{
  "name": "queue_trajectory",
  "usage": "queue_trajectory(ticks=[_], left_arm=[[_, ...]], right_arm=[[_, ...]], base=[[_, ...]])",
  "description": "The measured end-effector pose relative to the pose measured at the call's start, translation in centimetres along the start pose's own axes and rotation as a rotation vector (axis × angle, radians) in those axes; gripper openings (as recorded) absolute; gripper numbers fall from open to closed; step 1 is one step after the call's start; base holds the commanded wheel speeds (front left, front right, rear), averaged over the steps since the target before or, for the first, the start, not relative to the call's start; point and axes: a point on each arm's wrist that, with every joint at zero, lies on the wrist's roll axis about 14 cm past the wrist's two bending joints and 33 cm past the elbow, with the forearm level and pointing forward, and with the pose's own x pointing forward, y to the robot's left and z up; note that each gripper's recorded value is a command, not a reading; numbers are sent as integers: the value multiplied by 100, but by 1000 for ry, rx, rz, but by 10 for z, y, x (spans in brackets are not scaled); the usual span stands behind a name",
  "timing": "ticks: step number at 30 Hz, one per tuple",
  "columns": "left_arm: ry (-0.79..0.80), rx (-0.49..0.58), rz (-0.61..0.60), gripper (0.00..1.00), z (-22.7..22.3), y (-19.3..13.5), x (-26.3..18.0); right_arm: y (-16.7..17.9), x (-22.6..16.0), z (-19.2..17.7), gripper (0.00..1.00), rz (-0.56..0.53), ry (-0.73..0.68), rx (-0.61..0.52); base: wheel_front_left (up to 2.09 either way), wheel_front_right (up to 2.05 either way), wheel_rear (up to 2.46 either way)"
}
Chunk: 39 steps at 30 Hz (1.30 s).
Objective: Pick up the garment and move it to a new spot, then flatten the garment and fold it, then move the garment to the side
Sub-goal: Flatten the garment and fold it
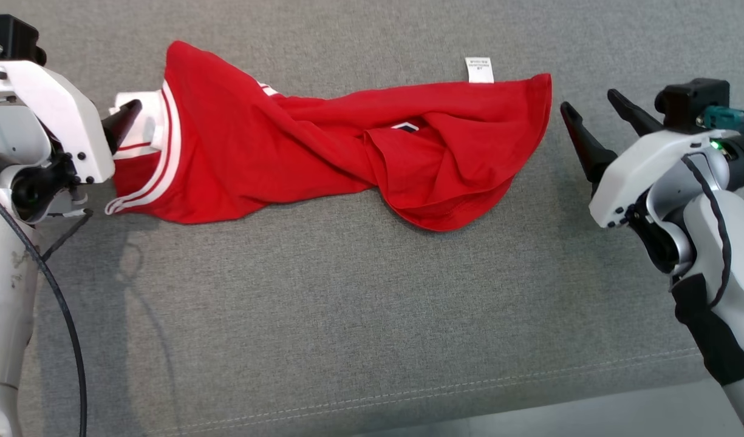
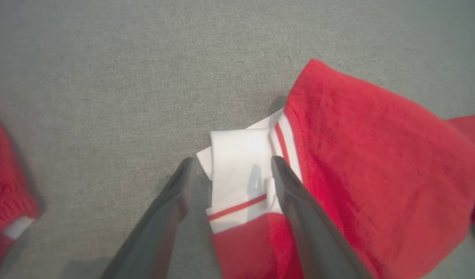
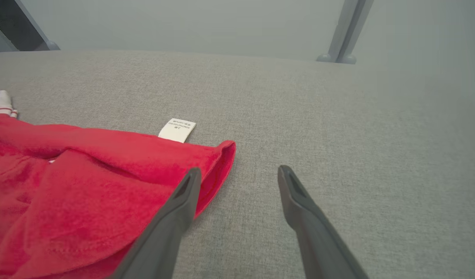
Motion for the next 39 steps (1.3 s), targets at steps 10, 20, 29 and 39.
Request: queue_trajectory(ticks=[10, 20, 29, 39], left_arm=[[109, -20, 13, 100, -21, 13, 31], [120, -44, -10, 0, -12, 13, 44], [95, -5, -43, 0, -1, 0, 35], [-75, 90, -131, 0, 37, -26, -13]], right_arm=[[4, 30, -18, 100, 39, 89, -33], [18, 49, -26, 7, 85, 125, -37], [18, 51, -14, 0, 92, 73, -16], [19, 17, 41, 0, 162, -135, -10]], base=[[0, 0, 0], [0, 0, 0], [0, 0, 0], [0, 0, 0]])
